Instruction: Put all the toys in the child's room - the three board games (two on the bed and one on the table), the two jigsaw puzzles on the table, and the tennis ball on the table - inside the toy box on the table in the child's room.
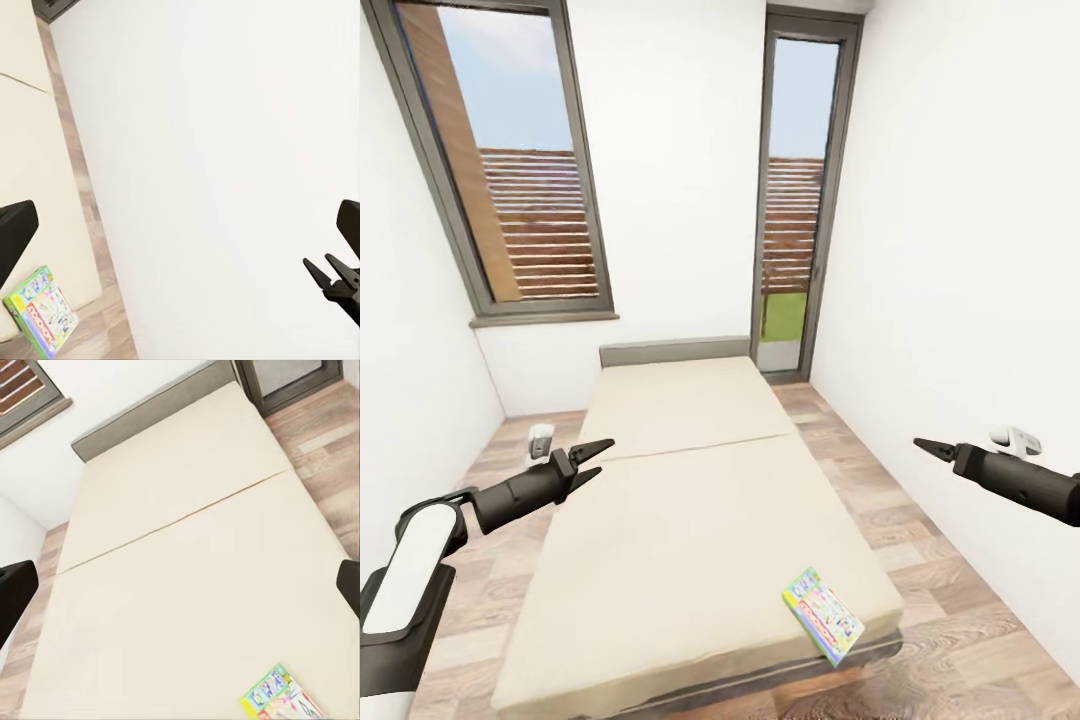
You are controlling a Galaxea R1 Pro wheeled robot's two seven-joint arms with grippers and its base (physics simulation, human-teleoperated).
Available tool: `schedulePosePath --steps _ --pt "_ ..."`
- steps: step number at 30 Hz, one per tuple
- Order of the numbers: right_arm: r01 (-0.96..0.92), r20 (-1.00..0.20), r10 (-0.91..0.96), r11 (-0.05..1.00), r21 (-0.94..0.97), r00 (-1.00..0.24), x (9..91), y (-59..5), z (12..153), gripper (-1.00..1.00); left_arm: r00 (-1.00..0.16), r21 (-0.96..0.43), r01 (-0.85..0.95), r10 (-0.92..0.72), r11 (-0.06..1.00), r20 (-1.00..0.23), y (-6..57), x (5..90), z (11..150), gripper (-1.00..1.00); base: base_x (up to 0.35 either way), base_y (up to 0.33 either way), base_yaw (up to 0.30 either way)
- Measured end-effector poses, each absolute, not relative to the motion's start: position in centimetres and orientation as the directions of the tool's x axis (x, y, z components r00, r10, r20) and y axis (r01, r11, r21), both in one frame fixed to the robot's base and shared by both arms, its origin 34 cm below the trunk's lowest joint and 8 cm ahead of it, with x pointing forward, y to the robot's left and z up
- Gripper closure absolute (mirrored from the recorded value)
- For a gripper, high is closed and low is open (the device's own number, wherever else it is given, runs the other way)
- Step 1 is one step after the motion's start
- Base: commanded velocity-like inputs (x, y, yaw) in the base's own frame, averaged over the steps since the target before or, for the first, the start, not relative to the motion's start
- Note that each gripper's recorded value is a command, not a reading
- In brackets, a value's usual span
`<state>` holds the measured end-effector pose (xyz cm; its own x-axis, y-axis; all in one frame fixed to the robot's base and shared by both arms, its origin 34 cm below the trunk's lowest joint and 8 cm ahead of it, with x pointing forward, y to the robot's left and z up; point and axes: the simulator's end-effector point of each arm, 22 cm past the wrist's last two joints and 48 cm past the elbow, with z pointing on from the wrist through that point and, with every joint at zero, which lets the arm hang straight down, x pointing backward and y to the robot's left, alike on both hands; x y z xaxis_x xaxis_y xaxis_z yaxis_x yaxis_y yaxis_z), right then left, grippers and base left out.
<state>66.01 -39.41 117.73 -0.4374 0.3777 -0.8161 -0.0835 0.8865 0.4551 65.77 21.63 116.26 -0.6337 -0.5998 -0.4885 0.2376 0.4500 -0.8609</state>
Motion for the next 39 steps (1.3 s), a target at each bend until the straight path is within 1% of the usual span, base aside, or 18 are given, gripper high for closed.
schedulePosePath --steps 11,30,34,39 --pt "-0.08 -0.815 0.379 0.887 0.455 -0.439 66.0 -39.5 117.6 -1.0 -0.633 -0.861 0.238 -0.6 0.449 -0.488 21.7 65.8 116.3 -1.0 0.008 0.034 -0.289" --pt "-0.039 -0.776 0.42 0.869 0.494 -0.471 67.0 -40.4 115.8 -1.0 -0.629 -0.862 0.239 -0.605 0.447 -0.488 21.8 65.8 116.5 -1.0 0.084 0.211 -0.289" --pt "-0.027 -0.762 0.433 0.862 0.506 -0.481 67.2 -40.6 115.2 -1.0 -0.619 -0.87 0.243 -0.622 0.43 -0.48 22.4 65.8 117.1 -1.0 0.034 0.085 -0.28" --pt "-0.022 -0.75 0.444 0.854 0.52 -0.49 67.3 -40.6 114.7 -1.0 -0.592 -0.894 0.253 -0.672 0.37 -0.446 24.3 65.7 118.7 -1.0 0.015 0.039 -0.183"
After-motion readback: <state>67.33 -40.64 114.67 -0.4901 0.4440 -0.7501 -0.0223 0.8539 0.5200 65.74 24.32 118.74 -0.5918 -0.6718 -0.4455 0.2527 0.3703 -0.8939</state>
